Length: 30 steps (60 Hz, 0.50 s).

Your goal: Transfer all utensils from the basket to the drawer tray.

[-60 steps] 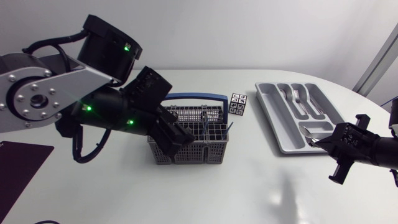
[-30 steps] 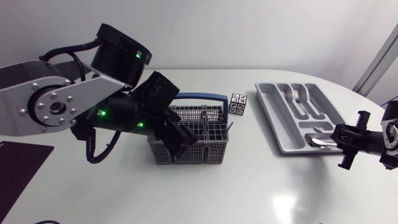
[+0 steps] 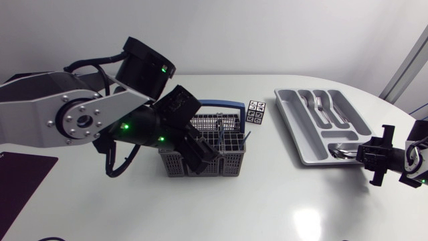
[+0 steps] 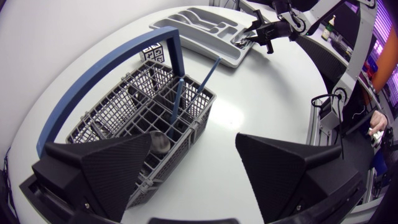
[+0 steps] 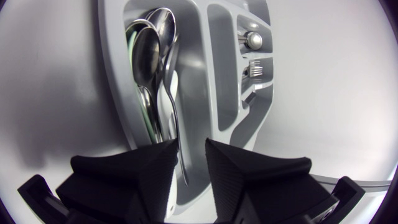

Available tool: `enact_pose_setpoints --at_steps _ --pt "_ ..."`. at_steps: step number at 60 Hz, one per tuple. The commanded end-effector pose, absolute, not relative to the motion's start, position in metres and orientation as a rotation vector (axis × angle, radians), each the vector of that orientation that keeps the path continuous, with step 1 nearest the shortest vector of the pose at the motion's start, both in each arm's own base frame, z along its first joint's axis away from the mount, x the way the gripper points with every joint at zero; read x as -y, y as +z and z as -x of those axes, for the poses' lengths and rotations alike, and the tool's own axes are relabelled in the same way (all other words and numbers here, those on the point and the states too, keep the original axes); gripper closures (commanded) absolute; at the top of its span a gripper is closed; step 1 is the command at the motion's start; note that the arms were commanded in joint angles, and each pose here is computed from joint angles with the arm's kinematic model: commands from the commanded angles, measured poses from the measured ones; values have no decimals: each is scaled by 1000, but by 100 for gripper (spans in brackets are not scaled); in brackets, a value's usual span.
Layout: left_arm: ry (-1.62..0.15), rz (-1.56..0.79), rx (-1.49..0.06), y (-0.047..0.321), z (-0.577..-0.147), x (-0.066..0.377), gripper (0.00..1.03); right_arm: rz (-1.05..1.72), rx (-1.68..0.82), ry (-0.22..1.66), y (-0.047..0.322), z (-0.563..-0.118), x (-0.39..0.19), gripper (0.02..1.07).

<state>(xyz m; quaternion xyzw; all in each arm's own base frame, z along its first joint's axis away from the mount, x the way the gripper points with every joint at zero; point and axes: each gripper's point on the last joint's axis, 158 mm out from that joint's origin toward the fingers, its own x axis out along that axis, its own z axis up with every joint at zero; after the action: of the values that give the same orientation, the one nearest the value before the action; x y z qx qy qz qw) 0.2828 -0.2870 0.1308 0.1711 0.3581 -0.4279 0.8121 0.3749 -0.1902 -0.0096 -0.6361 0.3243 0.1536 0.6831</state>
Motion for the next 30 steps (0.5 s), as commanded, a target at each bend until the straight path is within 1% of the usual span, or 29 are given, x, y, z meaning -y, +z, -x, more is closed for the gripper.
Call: enact_pose_setpoints --at_steps 1,7,9,21,25,30 --pt "-932 -387 -745 134 -286 295 9 1437 -719 313 -2 -377 201 37" --pt "-936 -387 -744 135 -287 299 9 1372 -681 229 24 -388 208 18" --pt "-940 -388 -741 135 -286 301 9 1362 -676 211 30 -388 210 16" --pt "-944 -391 -742 134 -285 302 9 1263 -647 179 58 -382 200 12" --pt "-944 -392 -743 133 -284 301 9 1165 -707 207 60 -376 201 11" --pt "-938 -390 -747 132 -286 299 9 976 -817 248 60 -363 205 11"
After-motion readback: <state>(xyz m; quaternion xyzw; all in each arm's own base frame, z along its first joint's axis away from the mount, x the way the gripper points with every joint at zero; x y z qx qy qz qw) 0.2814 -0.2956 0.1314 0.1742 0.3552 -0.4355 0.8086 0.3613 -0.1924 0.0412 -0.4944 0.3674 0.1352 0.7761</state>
